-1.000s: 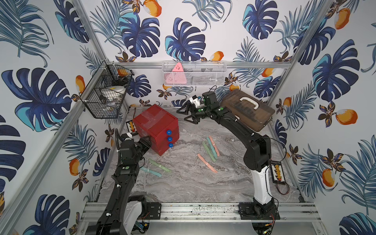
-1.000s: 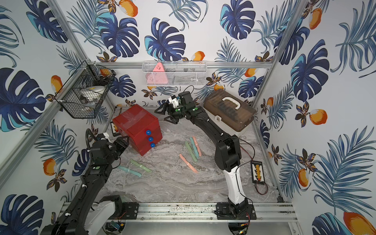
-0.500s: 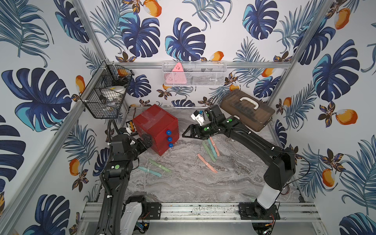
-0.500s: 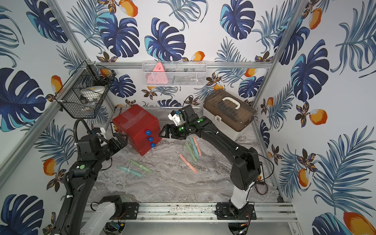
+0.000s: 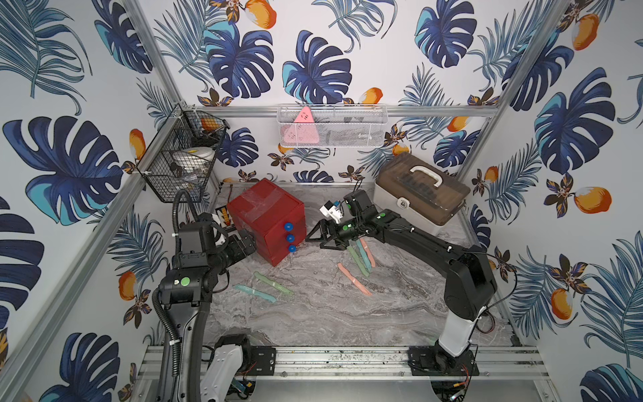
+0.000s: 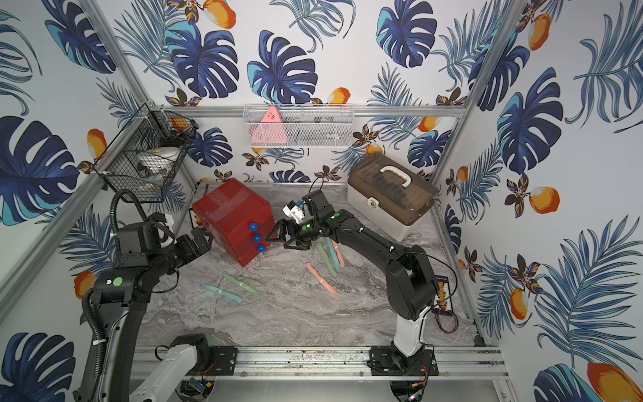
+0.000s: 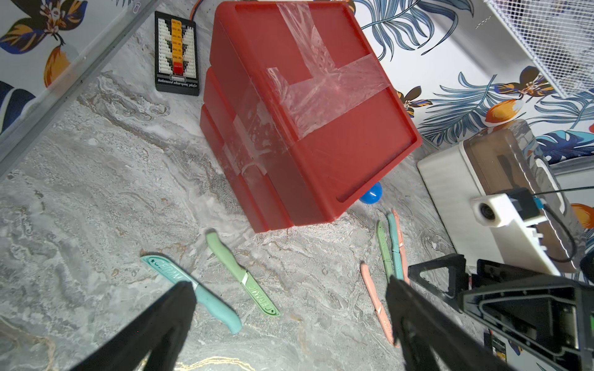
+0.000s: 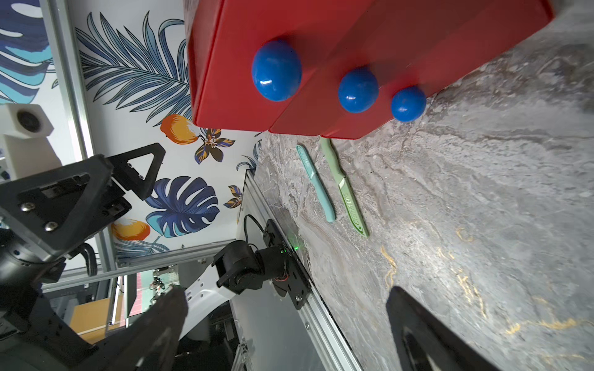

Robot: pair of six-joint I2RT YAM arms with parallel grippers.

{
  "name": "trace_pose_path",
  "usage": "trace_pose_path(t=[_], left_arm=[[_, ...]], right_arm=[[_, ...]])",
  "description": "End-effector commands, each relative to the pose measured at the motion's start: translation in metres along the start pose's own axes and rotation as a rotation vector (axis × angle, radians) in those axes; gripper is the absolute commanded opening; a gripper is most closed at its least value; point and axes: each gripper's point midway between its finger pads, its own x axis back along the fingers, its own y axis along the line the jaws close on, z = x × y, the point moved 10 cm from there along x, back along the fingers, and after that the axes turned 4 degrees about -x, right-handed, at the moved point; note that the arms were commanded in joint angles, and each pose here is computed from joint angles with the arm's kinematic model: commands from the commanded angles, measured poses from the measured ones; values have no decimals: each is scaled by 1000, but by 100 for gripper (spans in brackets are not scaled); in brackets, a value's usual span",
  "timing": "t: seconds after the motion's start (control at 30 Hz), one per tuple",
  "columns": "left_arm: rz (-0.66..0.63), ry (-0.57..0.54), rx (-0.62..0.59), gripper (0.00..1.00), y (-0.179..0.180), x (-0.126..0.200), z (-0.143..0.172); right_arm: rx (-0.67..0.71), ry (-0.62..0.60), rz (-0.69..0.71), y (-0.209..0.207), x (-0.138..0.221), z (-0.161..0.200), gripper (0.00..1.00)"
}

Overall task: Place the fruit knives into the drawer by color
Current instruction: Open the drawer in the storage box.

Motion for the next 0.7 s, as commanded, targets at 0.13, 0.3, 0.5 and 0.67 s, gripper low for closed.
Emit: trace_pose_path(t=[0.13, 0.3, 0.5, 0.67], left_arm=[[31, 21, 50, 99, -10, -11, -8], [23, 68, -108, 99, -46, -31, -19], [51, 140, -217, 98, -85, -66, -34], [51, 189, -235, 94, -95, -93, -42]], right_arm=[[-93, -107, -116, 0, -13, -18, 100], [-200, -137, -198, -2, -28, -36, 100], [-312, -171, -215, -2, -36, -46, 98], [-364, -168, -230, 0, -50, -48, 89]])
